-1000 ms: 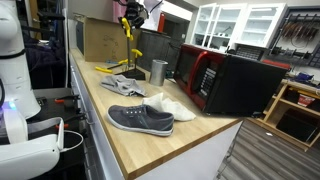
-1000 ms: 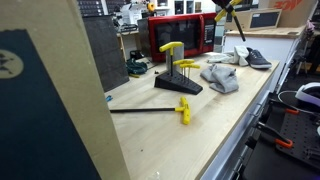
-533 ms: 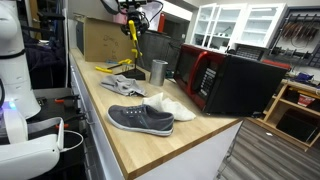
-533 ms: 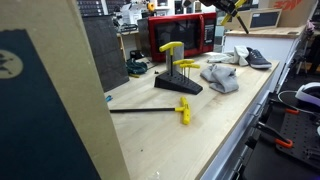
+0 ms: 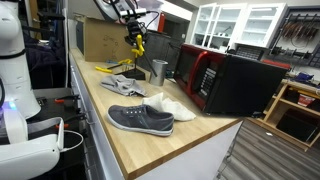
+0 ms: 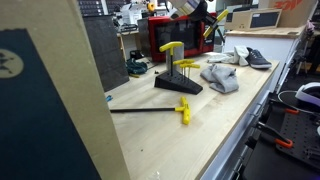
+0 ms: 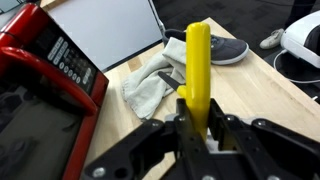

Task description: Remove the largest tool on the rack and place it on the table

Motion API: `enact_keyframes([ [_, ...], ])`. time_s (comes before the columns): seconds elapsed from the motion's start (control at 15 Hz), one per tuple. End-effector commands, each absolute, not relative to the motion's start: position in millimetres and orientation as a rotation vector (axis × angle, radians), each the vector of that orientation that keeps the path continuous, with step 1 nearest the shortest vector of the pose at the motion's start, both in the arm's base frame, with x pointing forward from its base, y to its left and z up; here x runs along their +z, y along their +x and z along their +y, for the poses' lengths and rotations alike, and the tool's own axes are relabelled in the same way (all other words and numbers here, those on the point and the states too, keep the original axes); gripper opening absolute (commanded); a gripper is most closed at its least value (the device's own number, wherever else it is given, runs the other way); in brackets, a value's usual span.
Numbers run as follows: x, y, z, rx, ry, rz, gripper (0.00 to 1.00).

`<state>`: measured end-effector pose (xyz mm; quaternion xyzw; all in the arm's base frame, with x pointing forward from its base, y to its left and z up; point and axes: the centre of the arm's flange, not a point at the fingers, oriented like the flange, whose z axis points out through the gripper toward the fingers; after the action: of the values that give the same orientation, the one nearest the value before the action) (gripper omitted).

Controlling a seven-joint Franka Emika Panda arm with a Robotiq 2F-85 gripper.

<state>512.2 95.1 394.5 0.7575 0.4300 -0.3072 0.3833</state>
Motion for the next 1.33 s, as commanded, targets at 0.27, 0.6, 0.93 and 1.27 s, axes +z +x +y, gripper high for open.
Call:
enact_keyframes([
  [0.27,366,471,115,-0.876,2.004,1.354,0.06],
  [0.6,349,461,109,-0.985,1.929,1.471,0.06],
  [0.93,340,463,106,-1.012,1.858,1.494,0.06],
  [1.27,339,466,99,-1.019,1.786,1.484,0.06],
])
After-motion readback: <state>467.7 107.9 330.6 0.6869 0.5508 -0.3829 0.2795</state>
